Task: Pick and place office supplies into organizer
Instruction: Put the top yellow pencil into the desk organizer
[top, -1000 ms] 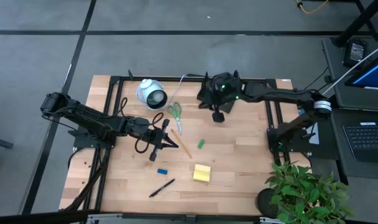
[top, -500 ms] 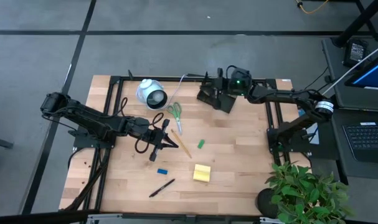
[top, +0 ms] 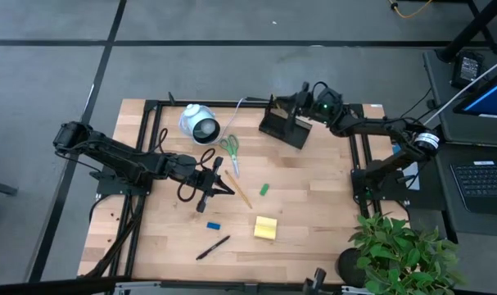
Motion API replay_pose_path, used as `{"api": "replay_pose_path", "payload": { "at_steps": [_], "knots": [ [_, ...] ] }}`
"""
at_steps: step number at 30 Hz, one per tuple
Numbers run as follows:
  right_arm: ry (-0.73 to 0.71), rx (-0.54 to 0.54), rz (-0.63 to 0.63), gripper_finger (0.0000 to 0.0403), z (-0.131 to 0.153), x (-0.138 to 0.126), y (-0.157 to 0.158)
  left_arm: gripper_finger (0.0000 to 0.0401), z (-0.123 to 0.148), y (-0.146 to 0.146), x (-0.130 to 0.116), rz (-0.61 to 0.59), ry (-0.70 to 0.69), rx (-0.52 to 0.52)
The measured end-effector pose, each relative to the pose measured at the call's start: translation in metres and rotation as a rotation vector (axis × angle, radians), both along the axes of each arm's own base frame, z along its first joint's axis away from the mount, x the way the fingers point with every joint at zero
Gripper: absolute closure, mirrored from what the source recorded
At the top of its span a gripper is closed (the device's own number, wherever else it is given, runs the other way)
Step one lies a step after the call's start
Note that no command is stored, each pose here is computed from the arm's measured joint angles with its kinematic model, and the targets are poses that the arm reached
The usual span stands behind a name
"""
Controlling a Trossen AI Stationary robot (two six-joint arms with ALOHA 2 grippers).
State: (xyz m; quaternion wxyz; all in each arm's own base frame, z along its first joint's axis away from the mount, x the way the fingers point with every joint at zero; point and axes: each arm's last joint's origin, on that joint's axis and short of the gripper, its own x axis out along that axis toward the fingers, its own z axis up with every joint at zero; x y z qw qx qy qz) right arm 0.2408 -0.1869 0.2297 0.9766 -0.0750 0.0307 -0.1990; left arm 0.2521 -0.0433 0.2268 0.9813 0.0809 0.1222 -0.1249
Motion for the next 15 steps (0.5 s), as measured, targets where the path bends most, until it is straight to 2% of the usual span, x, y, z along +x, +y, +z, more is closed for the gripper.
{"api": "replay_pose_path", "payload": {
  "at_steps": [8, 15],
  "knots": [
    [-0.023, 0.049, -0.051, 0.0362, -0.005, -0.007, -0.014, 0.0397, 0.000, 0.000, 0.000, 0.000, 0.000, 0.000],
    [-0.043, 0.077, -0.086, 0.0362, -0.028, 0.002, -0.024, 0.0398, 0.000, 0.000, 0.000, 0.000, -0.001, 0.000]
  ]
}}
